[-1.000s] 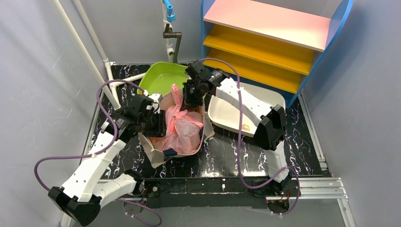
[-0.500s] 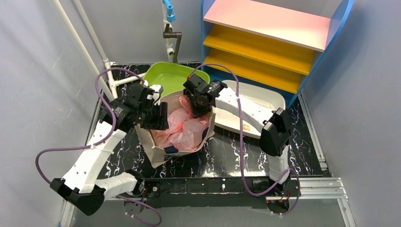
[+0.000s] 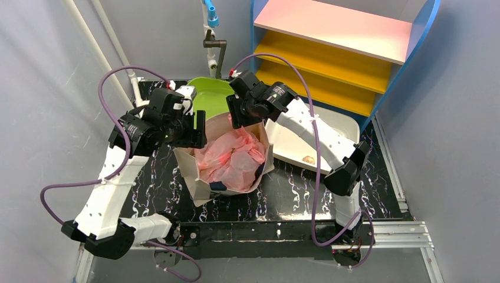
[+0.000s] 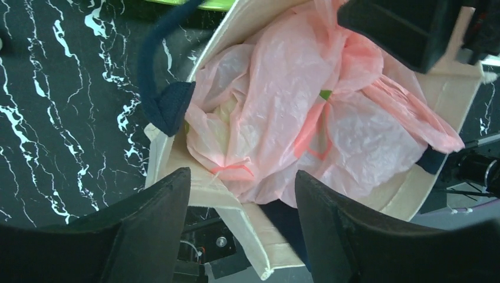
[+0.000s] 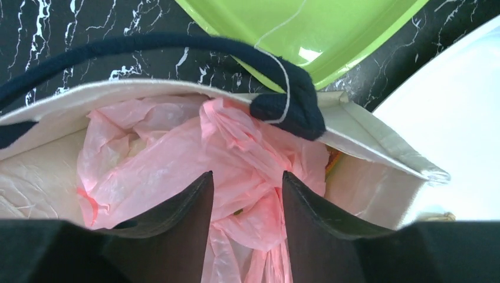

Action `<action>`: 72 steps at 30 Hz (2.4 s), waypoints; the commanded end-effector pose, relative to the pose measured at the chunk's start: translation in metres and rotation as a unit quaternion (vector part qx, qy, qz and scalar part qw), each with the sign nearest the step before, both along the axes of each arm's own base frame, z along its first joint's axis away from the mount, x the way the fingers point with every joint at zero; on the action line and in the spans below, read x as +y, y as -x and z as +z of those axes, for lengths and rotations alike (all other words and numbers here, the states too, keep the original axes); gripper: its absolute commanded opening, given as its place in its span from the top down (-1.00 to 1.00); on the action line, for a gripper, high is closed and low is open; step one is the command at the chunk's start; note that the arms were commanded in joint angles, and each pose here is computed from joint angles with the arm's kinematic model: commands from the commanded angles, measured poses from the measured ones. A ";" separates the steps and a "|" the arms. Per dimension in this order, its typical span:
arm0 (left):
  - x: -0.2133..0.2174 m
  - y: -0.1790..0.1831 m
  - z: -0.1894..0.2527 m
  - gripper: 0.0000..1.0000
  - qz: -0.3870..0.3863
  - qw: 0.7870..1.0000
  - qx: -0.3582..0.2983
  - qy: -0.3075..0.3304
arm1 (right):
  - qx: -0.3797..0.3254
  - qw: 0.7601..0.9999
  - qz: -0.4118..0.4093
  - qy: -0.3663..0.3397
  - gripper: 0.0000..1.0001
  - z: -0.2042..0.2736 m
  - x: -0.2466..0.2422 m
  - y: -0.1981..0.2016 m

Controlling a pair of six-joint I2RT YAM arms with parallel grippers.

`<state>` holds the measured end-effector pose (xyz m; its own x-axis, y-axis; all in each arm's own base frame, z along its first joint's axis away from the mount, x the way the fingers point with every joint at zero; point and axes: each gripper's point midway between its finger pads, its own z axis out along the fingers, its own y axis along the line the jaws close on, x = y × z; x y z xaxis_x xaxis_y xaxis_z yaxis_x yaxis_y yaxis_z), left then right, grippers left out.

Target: Place the food into the grocery bag and tie it

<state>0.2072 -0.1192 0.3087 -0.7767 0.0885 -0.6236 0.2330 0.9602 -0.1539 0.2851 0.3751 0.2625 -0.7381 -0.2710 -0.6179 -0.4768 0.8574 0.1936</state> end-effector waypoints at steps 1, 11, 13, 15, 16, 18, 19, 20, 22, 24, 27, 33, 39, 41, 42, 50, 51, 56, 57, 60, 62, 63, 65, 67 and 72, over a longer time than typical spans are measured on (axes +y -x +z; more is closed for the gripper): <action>0.010 -0.006 0.001 -0.35 0.012 0.999 -0.019 -0.026 | -0.003 1.000 -0.010 -0.021 -0.11 0.030 -0.013 0.011; 0.016 -0.051 0.012 -0.62 0.033 0.994 -0.070 -0.081 | 0.030 0.985 -0.154 -0.069 -0.37 0.066 -0.065 0.039; 0.016 -0.057 0.008 -0.63 0.036 0.993 -0.070 -0.091 | 0.041 0.979 -0.185 -0.070 -0.38 0.066 -0.080 0.048; 0.017 -0.064 0.002 -0.63 0.043 0.991 -0.067 -0.104 | 0.053 0.973 -0.214 -0.070 -0.38 0.066 -0.095 0.057; 0.019 -0.067 -0.001 -0.63 0.050 0.990 -0.064 -0.112 | 0.061 0.969 -0.229 -0.066 -0.39 0.064 -0.103 0.063; 0.022 -0.072 -0.011 -0.62 0.062 0.988 -0.054 -0.128 | 0.078 0.962 -0.255 -0.056 -0.40 0.059 -0.120 0.075; 0.023 -0.075 -0.016 -0.62 0.065 0.988 -0.051 -0.133 | 0.088 0.959 -0.264 -0.053 -0.41 0.056 -0.125 0.081; 0.024 -0.078 -0.019 -0.61 0.069 0.987 -0.050 -0.138 | 0.100 0.956 -0.271 -0.053 -0.41 0.053 -0.128 0.087; 0.024 -0.085 -0.026 -0.59 0.074 0.986 -0.045 -0.140 | 0.123 0.952 -0.276 -0.059 -0.42 0.046 -0.128 0.098; 0.024 -0.090 -0.031 -0.58 0.075 0.987 -0.042 -0.139 | 0.141 0.950 -0.270 -0.069 -0.42 0.038 -0.120 0.106; 0.023 -0.094 -0.038 -0.56 0.071 0.987 -0.038 -0.139 | 0.170 0.951 -0.249 -0.077 -0.42 0.023 -0.102 0.116; 0.021 -0.092 -0.057 -0.43 0.062 0.989 -0.020 -0.132 | 0.198 0.952 -0.222 -0.078 -0.36 -0.006 -0.080 0.119; 0.022 -0.083 -0.075 -0.06 0.053 0.992 -0.003 -0.115 | 0.184 0.959 -0.210 -0.053 0.14 -0.024 -0.077 0.110; 0.021 -0.077 -0.081 0.11 0.050 0.993 0.006 -0.105 | 0.180 0.961 -0.205 -0.044 0.51 -0.027 -0.079 0.110; 0.020 -0.074 -0.083 0.20 0.045 0.994 0.010 -0.099 | 0.175 0.963 -0.202 -0.041 0.76 -0.027 -0.080 0.109; 0.018 -0.037 -0.085 1.00 0.036 0.997 0.038 -0.055 | 0.137 0.977 -0.148 -0.070 0.97 0.003 -0.064 0.097; 0.017 -0.030 -0.084 1.00 0.036 0.997 0.042 -0.047 | 0.133 0.978 -0.140 -0.078 0.97 0.009 -0.059 0.095; 0.013 0.010 -0.071 1.00 0.044 0.997 0.059 0.017 | 0.121 0.980 -0.099 -0.126 0.97 0.032 -0.030 0.080; 0.010 0.018 -0.069 1.00 0.047 0.996 0.067 0.035 | 0.121 0.979 -0.094 -0.131 0.97 0.033 -0.024 0.075; 0.006 0.038 -0.067 1.00 0.050 0.993 0.082 0.071 | 0.113 0.980 -0.075 -0.145 0.97 0.042 -0.008 0.061; 0.003 0.051 -0.068 1.00 0.057 0.989 0.095 0.093 | 0.104 0.981 -0.061 -0.154 0.97 0.046 0.002 0.050; 0.002 0.056 -0.069 1.00 0.059 0.988 0.098 0.103 | 0.108 0.980 -0.049 -0.160 0.97 0.047 0.009 0.048; -0.001 0.064 -0.072 1.00 0.058 0.985 0.106 0.122 | 0.108 0.978 -0.026 -0.176 0.97 0.050 0.023 0.044; -0.005 0.070 -0.073 1.00 0.051 0.983 0.108 0.142 | 0.114 0.975 -0.002 -0.191 0.97 0.052 0.036 0.042; -0.021 0.074 -0.073 1.00 0.029 0.976 0.096 0.195 | 0.127 0.967 0.021 -0.221 0.97 0.054 0.060 0.038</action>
